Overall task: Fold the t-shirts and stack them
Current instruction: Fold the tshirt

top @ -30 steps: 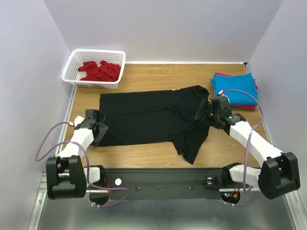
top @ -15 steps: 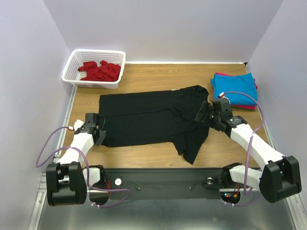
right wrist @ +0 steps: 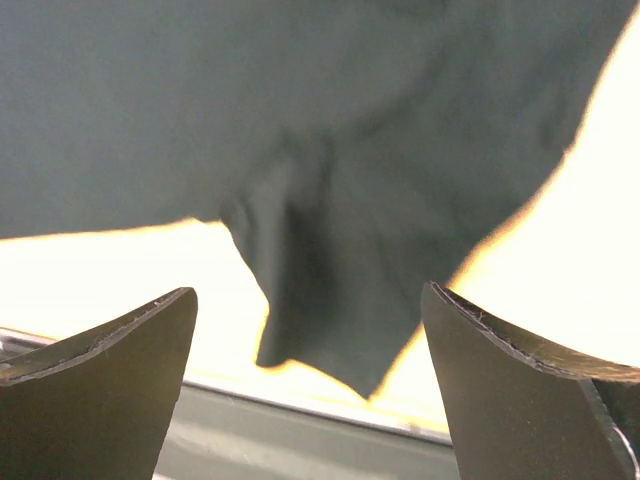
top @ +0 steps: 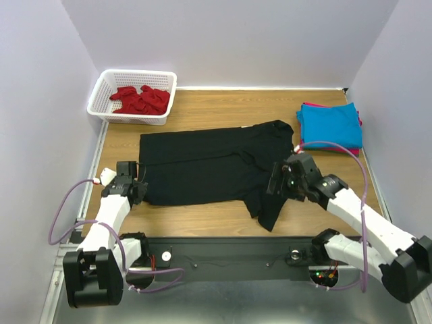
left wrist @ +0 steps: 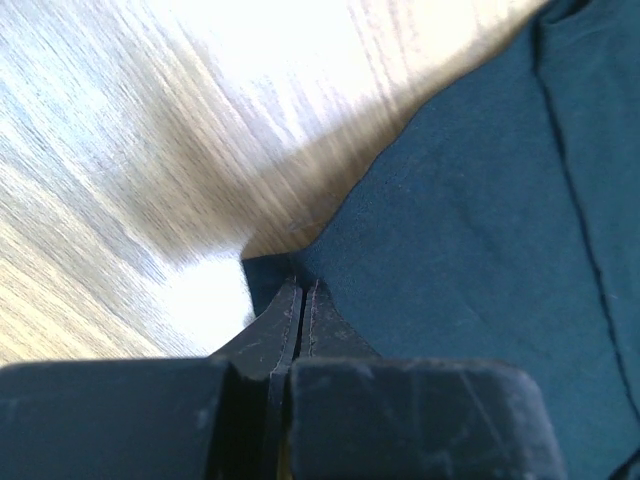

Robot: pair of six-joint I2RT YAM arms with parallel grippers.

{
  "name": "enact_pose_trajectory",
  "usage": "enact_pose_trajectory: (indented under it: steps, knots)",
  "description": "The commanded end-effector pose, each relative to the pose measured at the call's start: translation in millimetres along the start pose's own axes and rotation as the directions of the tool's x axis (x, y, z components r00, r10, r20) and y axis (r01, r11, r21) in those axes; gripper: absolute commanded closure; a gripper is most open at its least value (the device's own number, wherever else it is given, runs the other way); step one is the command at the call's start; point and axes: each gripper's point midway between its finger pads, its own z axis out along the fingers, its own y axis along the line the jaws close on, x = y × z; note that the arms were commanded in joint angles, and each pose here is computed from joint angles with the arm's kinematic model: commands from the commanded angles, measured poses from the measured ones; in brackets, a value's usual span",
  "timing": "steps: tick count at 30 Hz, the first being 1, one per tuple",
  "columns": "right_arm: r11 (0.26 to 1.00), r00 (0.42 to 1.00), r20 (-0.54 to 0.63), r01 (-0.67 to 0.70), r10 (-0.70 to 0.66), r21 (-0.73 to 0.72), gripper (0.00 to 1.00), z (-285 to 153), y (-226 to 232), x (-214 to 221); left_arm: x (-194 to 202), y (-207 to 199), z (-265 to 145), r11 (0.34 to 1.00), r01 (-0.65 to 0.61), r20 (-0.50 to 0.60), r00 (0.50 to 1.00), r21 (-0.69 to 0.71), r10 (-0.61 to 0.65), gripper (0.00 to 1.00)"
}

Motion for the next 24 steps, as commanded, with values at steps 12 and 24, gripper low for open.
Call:
enact_pose_trajectory:
  steps: [12, 24]
  knots:
    - [0.984, 0.948, -0.306, -0.030, 0.083, 0.175, 0.17, 5.5, -34.4, 117.1, 0.2, -8.4, -6.3, 0.995, 0.012, 0.020, 1.000, 0.101, -0.014, 1.00]
    - [0.970, 0.951, -0.283, -0.053, 0.121, 0.237, 0.42, 32.9, -36.7, 126.5, 7.6, -8.1, -1.1, 0.994, 0.006, -0.005, 1.000, 0.111, -0.006, 1.00]
